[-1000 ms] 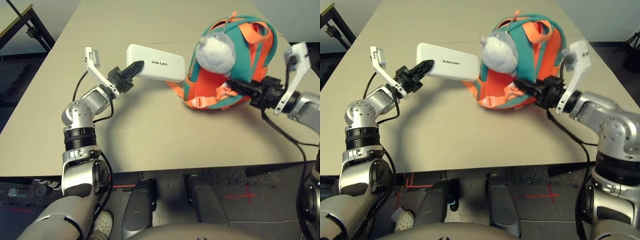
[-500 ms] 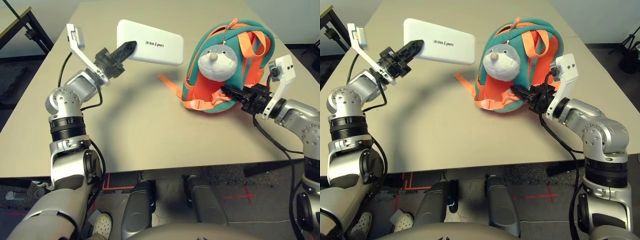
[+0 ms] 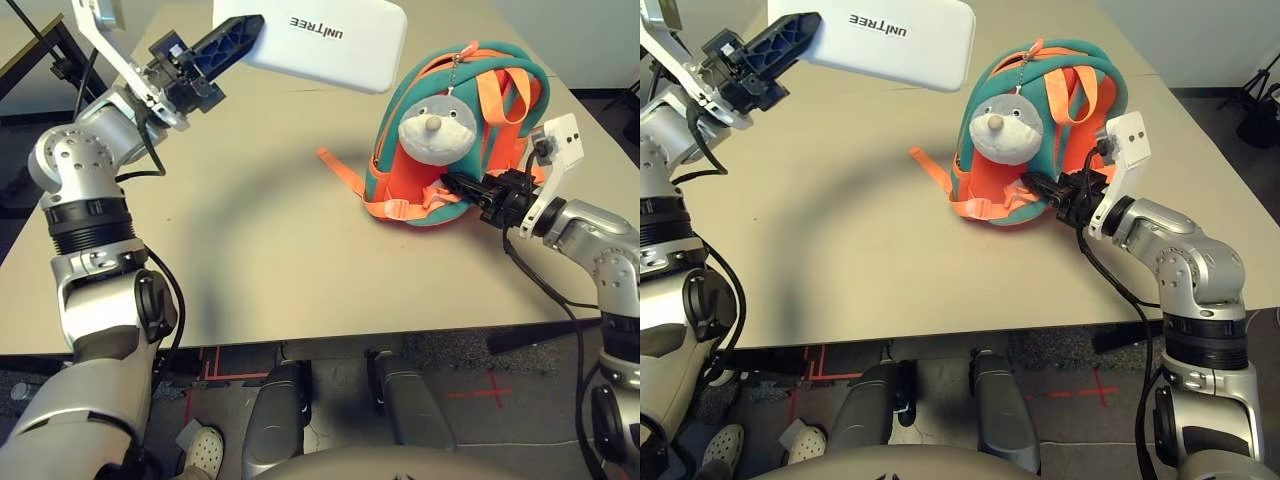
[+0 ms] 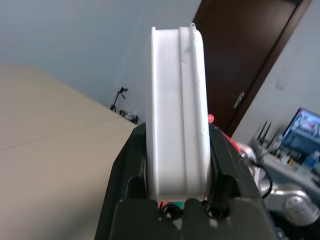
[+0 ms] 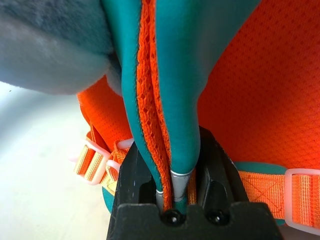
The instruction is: Put the pencil case into the backpack and zip it.
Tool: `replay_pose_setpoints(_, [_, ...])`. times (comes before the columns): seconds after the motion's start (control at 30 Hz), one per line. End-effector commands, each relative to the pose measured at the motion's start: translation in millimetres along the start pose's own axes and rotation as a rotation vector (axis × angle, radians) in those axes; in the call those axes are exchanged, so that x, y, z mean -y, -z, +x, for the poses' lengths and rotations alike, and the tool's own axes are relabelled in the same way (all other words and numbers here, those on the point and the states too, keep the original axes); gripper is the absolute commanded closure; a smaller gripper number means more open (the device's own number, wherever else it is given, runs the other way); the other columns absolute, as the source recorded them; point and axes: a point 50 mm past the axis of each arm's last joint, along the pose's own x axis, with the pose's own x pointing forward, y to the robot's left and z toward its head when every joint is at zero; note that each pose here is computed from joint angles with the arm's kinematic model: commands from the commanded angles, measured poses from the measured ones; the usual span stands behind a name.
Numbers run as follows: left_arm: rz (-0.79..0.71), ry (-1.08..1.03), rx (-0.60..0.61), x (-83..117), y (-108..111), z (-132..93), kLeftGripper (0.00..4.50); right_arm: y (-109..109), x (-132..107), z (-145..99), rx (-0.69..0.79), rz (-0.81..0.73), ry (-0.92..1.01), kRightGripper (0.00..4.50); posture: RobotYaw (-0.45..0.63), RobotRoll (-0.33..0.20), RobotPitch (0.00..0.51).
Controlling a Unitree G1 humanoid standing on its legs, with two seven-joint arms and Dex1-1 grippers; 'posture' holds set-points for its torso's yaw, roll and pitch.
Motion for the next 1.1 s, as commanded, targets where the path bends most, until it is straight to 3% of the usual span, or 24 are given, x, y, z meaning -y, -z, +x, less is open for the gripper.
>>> replay_pose_setpoints(0.03, [0.056,0.053,-0.03,1.3,1.2,13.3,3.1,10.7,1.9,3.2,-0.054,0.018,0.009,3.67,-0.12,0.0,0.144])
replay_pose_setpoints(0.47, [0.104,0.235,-0.294,-1.7,37.6,49.8,3.1,5.9,2.6,7.2,-0.039,0.0,0.017,3.67,-0.14,0.0,0.137])
replay_pose_setpoints(0.7, [0.136,0.251,-0.371,-8.9,54.2,62.6,3.1,4.6,2.8,6.6,-0.035,-0.004,0.024,3.67,-0.15,0.0,0.134])
replay_pose_setpoints(0.9, [0.22,0.204,-0.418,-14.4,89.1,85.3,3.1,3.8,1.3,8.3,-0.032,-0.008,0.02,3.67,-0.15,0.0,0.129])
replay_pose_setpoints(1.1, [0.248,0.074,-0.388,-17.2,126.6,103.5,3.1,4.9,-3.0,11.1,-0.036,-0.013,0.008,3.67,-0.16,0.0,0.13])
